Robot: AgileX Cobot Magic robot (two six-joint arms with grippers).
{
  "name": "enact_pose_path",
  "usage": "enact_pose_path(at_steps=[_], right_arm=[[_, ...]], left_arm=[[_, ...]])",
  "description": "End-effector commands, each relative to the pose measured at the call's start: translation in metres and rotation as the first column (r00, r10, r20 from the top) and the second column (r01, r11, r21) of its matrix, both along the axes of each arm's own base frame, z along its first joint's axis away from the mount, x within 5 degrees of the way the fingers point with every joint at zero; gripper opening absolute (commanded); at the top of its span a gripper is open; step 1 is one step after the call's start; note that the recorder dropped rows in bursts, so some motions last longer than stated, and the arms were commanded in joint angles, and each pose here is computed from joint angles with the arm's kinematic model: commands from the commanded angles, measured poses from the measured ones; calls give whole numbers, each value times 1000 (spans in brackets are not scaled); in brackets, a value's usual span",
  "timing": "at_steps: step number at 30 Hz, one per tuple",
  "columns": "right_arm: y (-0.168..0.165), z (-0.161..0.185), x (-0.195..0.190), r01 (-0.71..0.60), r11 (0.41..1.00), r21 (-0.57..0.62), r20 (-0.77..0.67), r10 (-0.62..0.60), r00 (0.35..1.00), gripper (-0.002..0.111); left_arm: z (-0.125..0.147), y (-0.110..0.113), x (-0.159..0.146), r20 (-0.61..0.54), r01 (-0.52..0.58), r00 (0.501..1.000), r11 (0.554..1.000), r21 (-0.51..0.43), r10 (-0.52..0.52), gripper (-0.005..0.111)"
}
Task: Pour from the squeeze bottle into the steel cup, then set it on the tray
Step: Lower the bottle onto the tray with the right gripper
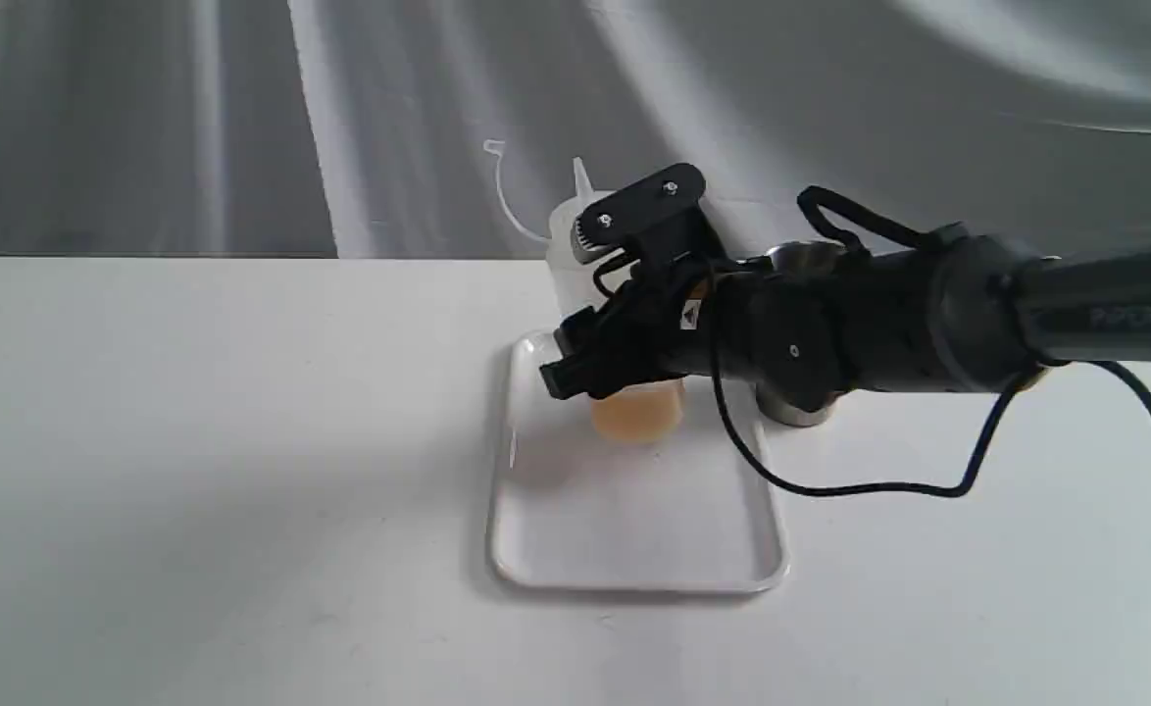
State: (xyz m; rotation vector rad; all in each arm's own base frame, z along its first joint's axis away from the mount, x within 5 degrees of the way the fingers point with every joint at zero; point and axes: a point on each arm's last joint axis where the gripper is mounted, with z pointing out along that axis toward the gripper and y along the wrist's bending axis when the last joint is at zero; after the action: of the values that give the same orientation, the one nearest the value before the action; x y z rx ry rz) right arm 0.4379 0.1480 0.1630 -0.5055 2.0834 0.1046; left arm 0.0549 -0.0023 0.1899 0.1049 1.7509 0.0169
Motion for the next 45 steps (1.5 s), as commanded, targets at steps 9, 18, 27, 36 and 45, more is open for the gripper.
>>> enact_pose_path(at_steps=[9, 18, 27, 36, 45], right_arm=[[9, 9, -1, 57, 992, 109, 22, -59, 998, 0], [11, -2, 0, 23, 999, 49, 25, -24, 999, 0], [11, -9, -1, 10, 1000, 22, 2, -10, 1000, 0], [11, -11, -3, -6, 1000, -5, -24, 6, 1000, 0], [10, -15, -5, -19, 1000, -25, -69, 17, 997, 0]], left_arm=[[-1, 0, 0, 5, 5, 1000, 1000, -6, -5, 0], [-1, 0, 0, 5, 6, 1000, 1000, -3, -6, 0], [-1, 0, 0, 5, 5, 1000, 1000, -8, -5, 0], [-1, 0, 0, 5, 5, 1000, 1000, -4, -5, 0], [-1, 0, 0, 5, 5, 1000, 1000, -4, -5, 0]])
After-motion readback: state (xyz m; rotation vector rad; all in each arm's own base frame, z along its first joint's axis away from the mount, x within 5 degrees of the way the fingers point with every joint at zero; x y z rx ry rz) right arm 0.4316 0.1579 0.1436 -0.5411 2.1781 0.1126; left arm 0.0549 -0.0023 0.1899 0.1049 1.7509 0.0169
